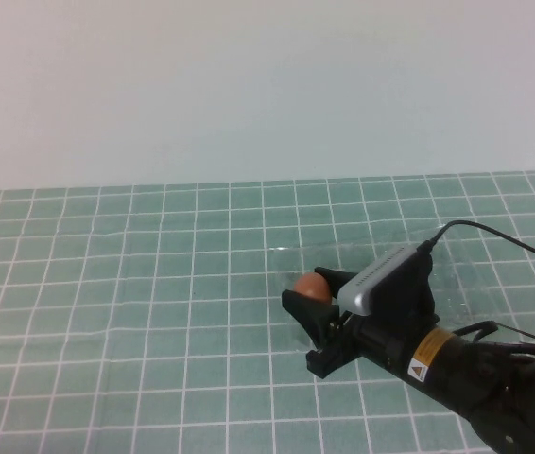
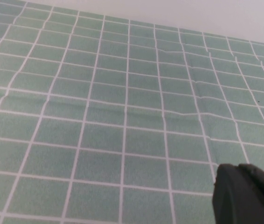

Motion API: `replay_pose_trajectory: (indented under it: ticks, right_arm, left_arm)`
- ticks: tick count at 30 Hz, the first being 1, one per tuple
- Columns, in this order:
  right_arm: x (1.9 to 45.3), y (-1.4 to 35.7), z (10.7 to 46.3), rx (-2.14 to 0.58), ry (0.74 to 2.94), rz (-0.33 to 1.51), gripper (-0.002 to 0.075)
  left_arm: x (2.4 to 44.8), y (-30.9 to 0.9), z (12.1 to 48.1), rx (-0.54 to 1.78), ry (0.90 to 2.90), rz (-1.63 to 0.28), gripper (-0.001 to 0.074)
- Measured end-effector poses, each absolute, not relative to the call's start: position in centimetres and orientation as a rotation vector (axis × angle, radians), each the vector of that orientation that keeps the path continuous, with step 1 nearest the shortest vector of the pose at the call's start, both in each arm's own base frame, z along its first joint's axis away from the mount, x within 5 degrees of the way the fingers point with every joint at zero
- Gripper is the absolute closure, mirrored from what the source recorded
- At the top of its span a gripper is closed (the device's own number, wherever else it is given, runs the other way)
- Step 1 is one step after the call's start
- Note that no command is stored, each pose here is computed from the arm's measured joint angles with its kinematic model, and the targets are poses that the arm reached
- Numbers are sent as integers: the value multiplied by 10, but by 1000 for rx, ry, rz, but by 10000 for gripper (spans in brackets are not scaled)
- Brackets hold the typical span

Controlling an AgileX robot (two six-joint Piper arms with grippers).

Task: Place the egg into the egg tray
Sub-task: Place the egg in the egg tray

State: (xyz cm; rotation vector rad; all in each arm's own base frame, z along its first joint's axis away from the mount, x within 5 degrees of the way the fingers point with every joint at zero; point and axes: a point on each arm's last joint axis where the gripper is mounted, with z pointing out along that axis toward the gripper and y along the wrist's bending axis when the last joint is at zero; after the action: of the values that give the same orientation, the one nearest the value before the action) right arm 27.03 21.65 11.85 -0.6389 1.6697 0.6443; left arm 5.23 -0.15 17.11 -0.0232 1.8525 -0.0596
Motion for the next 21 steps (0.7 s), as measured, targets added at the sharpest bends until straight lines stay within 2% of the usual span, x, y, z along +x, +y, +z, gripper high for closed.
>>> replay_pose_trajectory:
  ticks: [21]
  right_arm:
    - [273, 220, 100, -674, 1743, 637, 368]
  left_arm:
    - [52, -2, 171, -23, 1853, -60, 736]
